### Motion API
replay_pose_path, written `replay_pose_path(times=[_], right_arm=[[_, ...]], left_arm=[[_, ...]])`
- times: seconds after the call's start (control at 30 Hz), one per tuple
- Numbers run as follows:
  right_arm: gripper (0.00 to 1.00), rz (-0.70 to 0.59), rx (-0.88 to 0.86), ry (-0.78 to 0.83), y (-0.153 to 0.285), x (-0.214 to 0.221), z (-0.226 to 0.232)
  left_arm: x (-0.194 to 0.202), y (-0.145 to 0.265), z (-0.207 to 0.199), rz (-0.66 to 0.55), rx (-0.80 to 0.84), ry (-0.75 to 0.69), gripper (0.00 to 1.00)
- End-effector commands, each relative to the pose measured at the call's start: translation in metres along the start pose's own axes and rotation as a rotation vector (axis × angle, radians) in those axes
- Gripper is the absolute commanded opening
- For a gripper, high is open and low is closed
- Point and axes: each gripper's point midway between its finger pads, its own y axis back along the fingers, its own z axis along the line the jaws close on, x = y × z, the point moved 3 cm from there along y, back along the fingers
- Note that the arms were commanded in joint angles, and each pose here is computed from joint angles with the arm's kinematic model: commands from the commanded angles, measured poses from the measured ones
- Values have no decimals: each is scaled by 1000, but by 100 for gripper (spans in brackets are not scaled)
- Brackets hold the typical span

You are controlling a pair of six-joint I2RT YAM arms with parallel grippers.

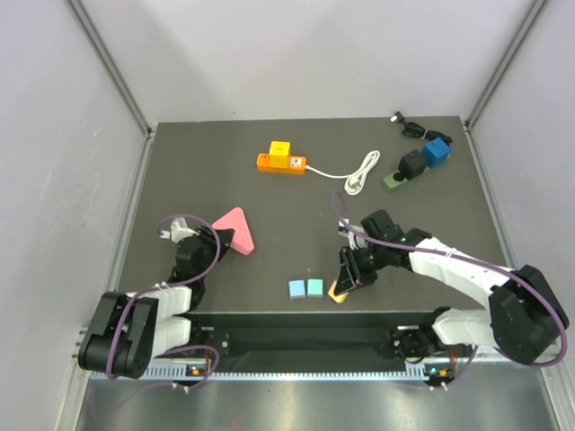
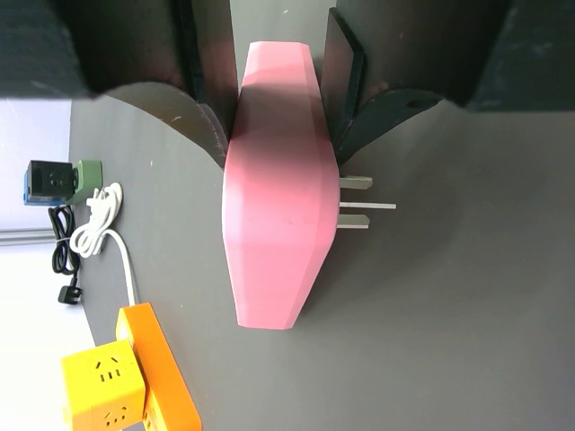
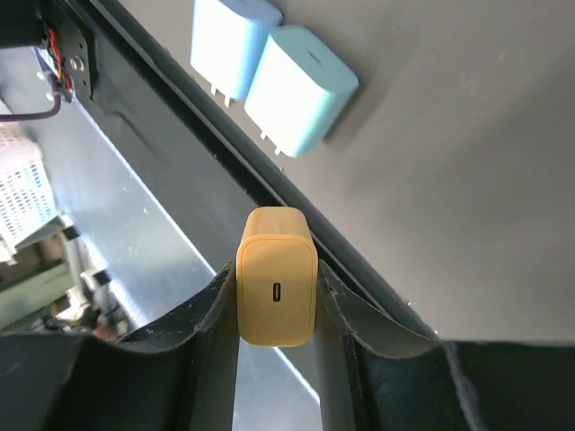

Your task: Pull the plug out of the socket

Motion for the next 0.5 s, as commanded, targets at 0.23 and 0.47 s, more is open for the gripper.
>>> replay_pose_path(times=[0.23, 0.47], right_arm=[[5, 65, -112, -39, -23, 3, -5], [8, 92, -109, -38, -37, -7, -13]], left_arm=[[17, 8, 47, 63, -181, -72, 0], [17, 8, 46, 65, -182, -72, 0]])
